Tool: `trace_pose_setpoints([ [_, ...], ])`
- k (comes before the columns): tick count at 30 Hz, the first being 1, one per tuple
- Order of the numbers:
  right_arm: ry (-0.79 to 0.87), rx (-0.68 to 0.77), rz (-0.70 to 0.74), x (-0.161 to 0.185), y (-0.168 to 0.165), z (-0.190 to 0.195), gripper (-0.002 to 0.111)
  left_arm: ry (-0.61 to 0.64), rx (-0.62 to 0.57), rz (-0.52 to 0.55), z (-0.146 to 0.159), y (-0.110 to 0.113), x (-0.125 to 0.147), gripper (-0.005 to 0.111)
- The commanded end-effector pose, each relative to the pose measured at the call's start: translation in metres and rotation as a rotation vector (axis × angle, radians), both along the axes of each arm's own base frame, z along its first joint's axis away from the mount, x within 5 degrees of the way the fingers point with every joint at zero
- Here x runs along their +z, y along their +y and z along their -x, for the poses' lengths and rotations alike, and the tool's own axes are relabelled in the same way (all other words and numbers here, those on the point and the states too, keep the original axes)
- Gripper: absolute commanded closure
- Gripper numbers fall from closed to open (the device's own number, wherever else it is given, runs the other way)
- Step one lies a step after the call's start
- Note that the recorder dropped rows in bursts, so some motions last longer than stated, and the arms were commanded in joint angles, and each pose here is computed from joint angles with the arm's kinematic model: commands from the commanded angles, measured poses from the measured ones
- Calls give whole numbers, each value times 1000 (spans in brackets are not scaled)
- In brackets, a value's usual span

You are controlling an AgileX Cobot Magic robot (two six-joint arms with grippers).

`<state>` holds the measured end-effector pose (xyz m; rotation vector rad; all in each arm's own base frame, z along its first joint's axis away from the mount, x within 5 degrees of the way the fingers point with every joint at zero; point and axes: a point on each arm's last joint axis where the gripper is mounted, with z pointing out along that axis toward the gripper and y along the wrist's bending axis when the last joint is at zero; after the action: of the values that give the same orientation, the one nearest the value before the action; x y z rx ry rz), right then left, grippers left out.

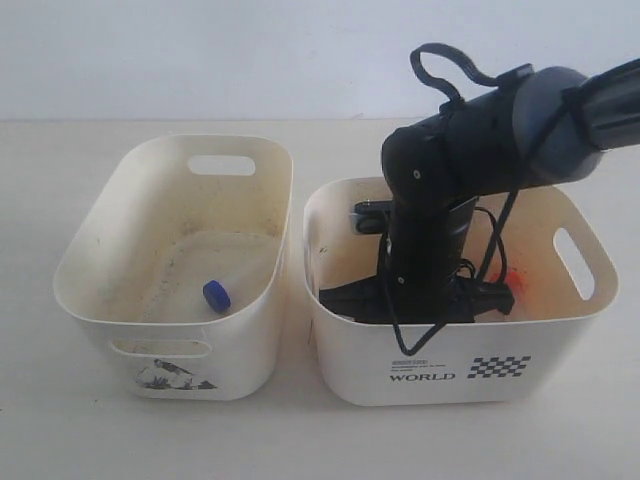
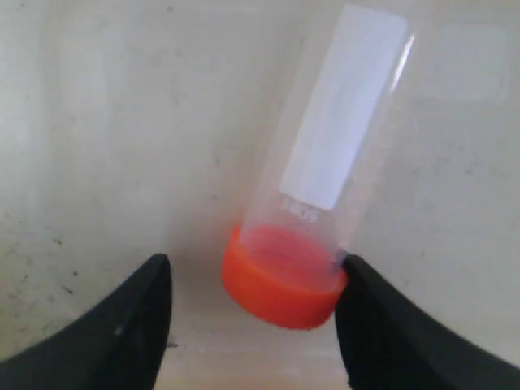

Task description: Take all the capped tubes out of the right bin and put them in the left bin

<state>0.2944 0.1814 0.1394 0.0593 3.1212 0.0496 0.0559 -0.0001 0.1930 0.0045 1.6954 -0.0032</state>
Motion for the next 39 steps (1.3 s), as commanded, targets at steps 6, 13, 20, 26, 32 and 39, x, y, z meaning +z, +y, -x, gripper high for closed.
trace_pose_setpoints([
  [6,-10,-12,-13,4,-2,-2,108,5,1,13,0,0,0,102],
  [13,-101,-13,-68,39,-4,2,108,1,1,13,0,0,1,102],
  [20,-205,-8,-122,81,-10,10,108,1,1,13,0,0,1,102],
  [26,-301,11,-136,110,-17,17,108,3,1,13,0,0,1,102],
  [32,-320,-1,-139,117,-20,19,108,3,1,13,0,0,1,102],
  [39,-236,-70,-62,104,-24,20,101,-3,1,13,0,0,1,102],
])
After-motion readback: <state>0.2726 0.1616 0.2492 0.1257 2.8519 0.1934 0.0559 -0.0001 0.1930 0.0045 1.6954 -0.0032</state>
